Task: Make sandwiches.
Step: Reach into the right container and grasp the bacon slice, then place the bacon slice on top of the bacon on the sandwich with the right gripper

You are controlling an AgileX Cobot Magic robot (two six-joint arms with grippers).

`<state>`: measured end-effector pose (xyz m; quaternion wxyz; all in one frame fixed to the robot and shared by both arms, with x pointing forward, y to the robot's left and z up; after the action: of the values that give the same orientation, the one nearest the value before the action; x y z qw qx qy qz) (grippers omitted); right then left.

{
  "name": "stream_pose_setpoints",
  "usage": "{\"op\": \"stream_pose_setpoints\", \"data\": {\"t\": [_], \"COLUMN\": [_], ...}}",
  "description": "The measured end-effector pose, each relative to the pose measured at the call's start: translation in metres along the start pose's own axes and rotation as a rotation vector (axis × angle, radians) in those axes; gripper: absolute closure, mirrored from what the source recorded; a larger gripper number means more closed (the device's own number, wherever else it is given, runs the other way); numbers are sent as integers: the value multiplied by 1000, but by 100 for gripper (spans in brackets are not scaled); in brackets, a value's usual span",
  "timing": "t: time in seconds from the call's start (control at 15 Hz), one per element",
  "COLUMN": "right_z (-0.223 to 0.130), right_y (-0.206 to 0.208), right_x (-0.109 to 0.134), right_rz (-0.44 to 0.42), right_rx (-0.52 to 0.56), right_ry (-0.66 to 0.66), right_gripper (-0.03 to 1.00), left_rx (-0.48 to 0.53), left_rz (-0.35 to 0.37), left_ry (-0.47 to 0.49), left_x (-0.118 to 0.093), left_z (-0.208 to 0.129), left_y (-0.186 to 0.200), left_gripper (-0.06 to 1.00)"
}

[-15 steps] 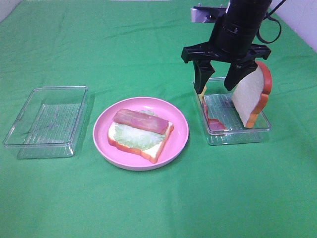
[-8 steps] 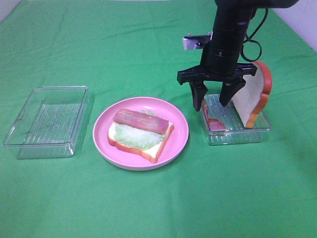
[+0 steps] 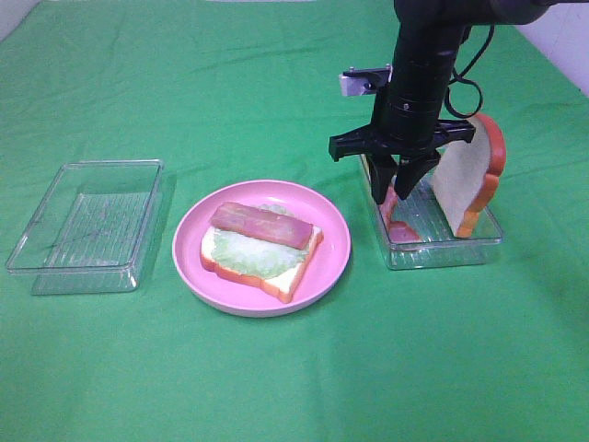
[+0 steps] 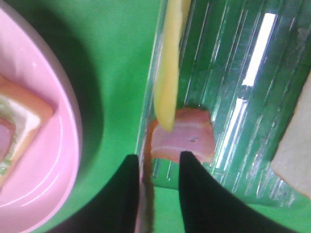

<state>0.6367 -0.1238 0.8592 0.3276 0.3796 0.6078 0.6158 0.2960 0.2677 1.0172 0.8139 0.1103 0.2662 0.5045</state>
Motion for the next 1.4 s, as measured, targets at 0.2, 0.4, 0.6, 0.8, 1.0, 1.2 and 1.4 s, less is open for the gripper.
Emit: {"op": "stream_pose_setpoints", "data": {"t": [0.2,0.4,0.6,0.8,1.0,1.2,1.4], "right_z": [-3,-4,-13,-18,-23,-23,-16], "right_y": [0,17,56,97,133,169,176], "right_x": [1,2,6,11,32,88,111], "right_rz": [3,0,-3,-7,86,387,547], "right_rx": [20,-13,-56,-153,-250,-373,-418], "right_ry": [-2,0,6,11,20,150,216], "right_gripper": [96,97,97,97,97,97,97], "left_rx": [0,0,0,0,0,0,0], "left_rz": [0,0,0,0,0,0,0], "left_ry": [0,0,0,0,0,0,0], "left_x": [0,0,0,0,0,0,0], "left_z": [0,0,0,0,0,0,0], "left_y": [0,0,0,0,0,0,0], "left_gripper": [17,17,17,17,17,17,17]}}
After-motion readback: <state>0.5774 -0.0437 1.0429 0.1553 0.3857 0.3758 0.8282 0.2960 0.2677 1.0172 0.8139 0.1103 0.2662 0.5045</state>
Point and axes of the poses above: a point on each arm's last joint axis where the gripper is mounted, y pointing back along that axis away from the gripper, x along the wrist's bending axis when the last joint is at zero, z = x × y, the point moved 8 cm from there along -y, pointing out along that axis toward the gripper, and after that the axes turned 15 degrees about y, right-handed, at the moved point
